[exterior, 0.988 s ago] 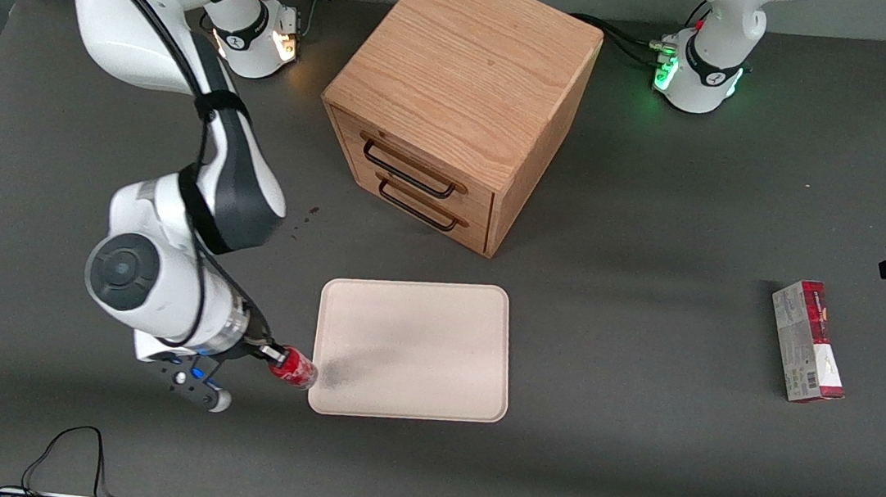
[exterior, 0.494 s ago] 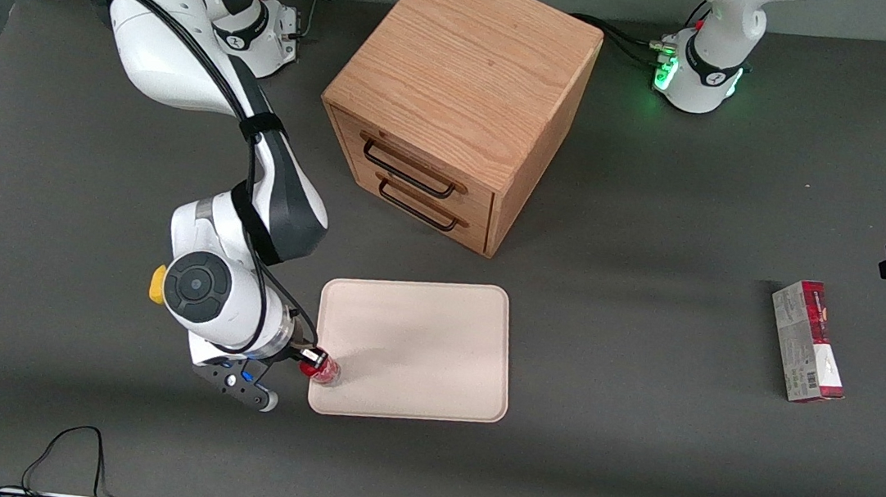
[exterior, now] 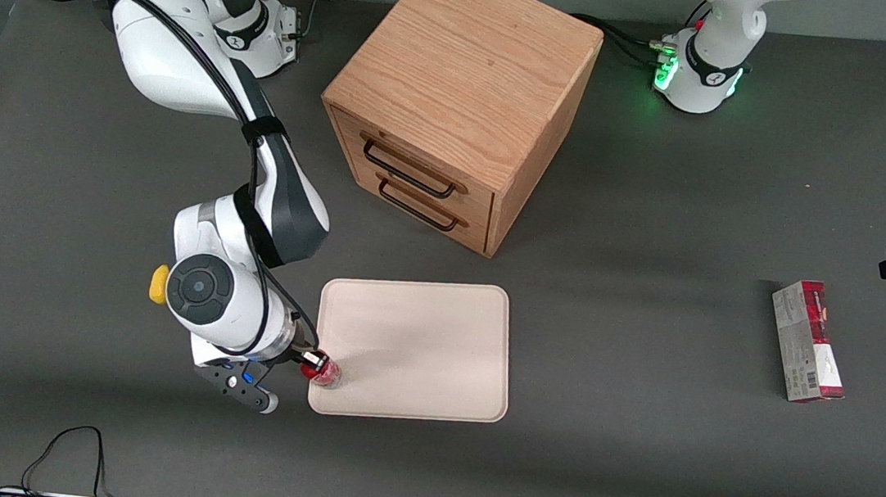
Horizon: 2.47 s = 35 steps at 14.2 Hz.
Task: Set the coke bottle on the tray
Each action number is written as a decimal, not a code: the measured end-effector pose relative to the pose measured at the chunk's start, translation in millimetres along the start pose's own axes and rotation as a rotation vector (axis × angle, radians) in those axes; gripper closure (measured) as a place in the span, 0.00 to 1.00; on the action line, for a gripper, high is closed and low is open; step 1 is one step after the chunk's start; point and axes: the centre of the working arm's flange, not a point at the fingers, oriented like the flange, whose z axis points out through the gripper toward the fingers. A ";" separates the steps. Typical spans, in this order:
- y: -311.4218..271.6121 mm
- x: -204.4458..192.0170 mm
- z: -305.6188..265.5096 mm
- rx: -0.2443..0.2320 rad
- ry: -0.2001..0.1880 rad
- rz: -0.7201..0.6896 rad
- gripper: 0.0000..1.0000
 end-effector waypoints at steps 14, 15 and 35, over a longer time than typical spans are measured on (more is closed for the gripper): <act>-13.6 -10.9 4.7 -0.008 0.036 -0.022 0.00; -13.6 -10.9 4.6 -0.008 0.036 -0.022 0.00; 220.2 -32.6 -191.5 -0.120 -0.122 -0.367 0.00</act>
